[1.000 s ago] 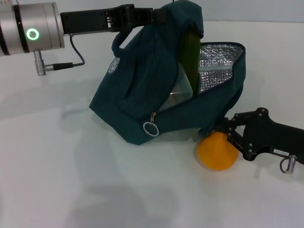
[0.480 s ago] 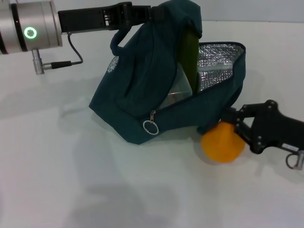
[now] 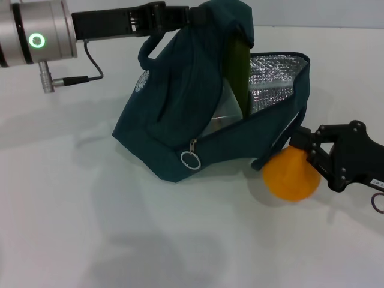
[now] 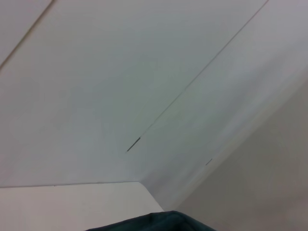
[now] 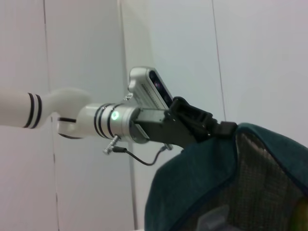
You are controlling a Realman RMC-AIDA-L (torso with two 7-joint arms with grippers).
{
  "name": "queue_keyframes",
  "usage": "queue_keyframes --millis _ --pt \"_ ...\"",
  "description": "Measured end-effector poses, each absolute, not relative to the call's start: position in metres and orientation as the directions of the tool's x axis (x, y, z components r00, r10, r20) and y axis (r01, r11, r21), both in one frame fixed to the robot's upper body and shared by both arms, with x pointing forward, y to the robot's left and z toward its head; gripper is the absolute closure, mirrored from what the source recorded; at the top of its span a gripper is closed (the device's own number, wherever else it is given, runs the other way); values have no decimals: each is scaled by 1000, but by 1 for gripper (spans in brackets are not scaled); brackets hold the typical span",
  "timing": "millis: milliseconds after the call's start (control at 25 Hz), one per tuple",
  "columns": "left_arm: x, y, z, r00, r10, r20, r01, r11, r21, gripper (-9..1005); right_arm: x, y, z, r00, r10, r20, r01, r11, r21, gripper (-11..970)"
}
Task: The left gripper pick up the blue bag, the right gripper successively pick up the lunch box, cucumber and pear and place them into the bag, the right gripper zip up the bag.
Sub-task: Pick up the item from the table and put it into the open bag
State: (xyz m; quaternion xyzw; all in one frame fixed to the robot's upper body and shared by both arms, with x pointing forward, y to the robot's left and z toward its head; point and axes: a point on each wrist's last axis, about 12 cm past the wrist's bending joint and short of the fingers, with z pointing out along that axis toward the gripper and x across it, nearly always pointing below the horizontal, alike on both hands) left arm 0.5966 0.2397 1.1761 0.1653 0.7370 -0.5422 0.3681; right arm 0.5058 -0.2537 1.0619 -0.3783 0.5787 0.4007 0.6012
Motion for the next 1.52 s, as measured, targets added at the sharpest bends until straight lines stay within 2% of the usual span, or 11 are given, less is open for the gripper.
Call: queue_keyframes --millis 360,680,1080,1320,1520 --pt "596 240 1175 -676 -156 -721 641 359 -679 928 501 -263 1077 63 152 -986 -923 385 0 891" --pt "595 239 1173 -680 -151 -718 639 359 -680 928 509 -267 1099 118 206 -971 -934 355 -38 880" --pt "593 235 1171 -687 -141 -713 639 349 -685 928 540 -252 1141 230 252 -940 -939 313 -146 868" --pt "593 234 1171 -689 -140 -712 640 344 -687 928 572 -238 1157 280 158 -947 -910 359 -209 860" --pt "591 235 1169 -692 -143 -708 635 345 -691 928 589 -222 1156 283 52 -958 -893 378 -243 854"
